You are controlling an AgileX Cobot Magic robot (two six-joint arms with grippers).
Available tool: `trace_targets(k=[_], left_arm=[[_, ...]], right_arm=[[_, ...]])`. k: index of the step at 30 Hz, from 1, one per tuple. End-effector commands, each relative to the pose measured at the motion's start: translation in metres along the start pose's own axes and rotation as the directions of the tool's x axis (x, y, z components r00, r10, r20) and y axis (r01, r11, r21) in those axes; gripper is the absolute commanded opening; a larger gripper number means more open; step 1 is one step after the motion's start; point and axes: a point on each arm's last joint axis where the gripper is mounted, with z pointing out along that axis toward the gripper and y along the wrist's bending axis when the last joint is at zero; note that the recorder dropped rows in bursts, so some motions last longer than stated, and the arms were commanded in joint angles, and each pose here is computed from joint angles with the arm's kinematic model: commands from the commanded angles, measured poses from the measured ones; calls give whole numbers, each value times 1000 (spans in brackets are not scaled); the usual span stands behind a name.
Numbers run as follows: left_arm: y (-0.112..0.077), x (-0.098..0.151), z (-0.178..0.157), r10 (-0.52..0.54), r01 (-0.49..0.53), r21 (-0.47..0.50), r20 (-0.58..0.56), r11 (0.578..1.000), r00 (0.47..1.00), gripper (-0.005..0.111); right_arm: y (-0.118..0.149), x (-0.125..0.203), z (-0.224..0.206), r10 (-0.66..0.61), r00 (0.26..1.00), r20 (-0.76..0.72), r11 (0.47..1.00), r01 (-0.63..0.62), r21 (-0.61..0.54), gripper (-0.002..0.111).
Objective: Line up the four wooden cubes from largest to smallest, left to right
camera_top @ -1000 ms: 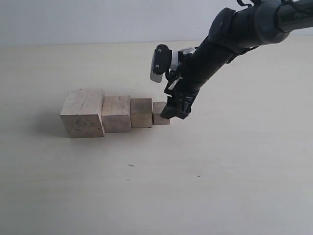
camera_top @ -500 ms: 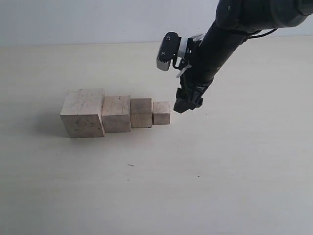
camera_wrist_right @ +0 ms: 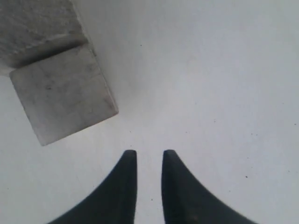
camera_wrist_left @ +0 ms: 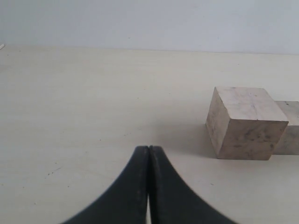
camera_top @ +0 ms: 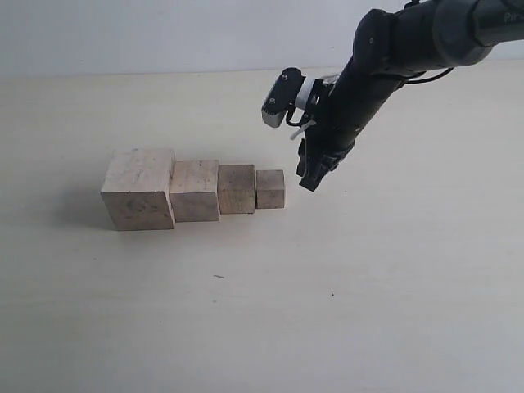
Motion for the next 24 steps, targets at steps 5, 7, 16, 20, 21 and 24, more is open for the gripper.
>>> trace_targets(k=[5, 7, 16, 20, 21, 24], left_arm=[[0, 0, 0, 4, -4, 3, 13, 1000, 1000, 0], [0, 0, 0, 4, -4, 3, 13, 1000, 1000, 0], [0, 0, 0, 4, -4, 3, 13, 1000, 1000, 0], [0, 0, 0, 4, -4, 3, 13, 1000, 1000, 0], [0, 0, 0, 4, -4, 3, 13, 1000, 1000, 0], [0, 0, 0, 4, -4, 3, 13, 1000, 1000, 0]], right_arm=[[5, 2, 2, 28, 1000, -13, 998, -29, -52, 0], [6, 2, 2, 30, 999, -16, 998, -31, -60, 0], [10, -1, 1, 68, 998, 18, 992, -66, -108, 0], [10, -2, 1, 71, 997, 26, 991, -68, -114, 0], [10, -2, 1, 70, 997, 25, 991, -66, -113, 0], [10, -2, 1, 70, 997, 25, 991, -66, -113, 0]])
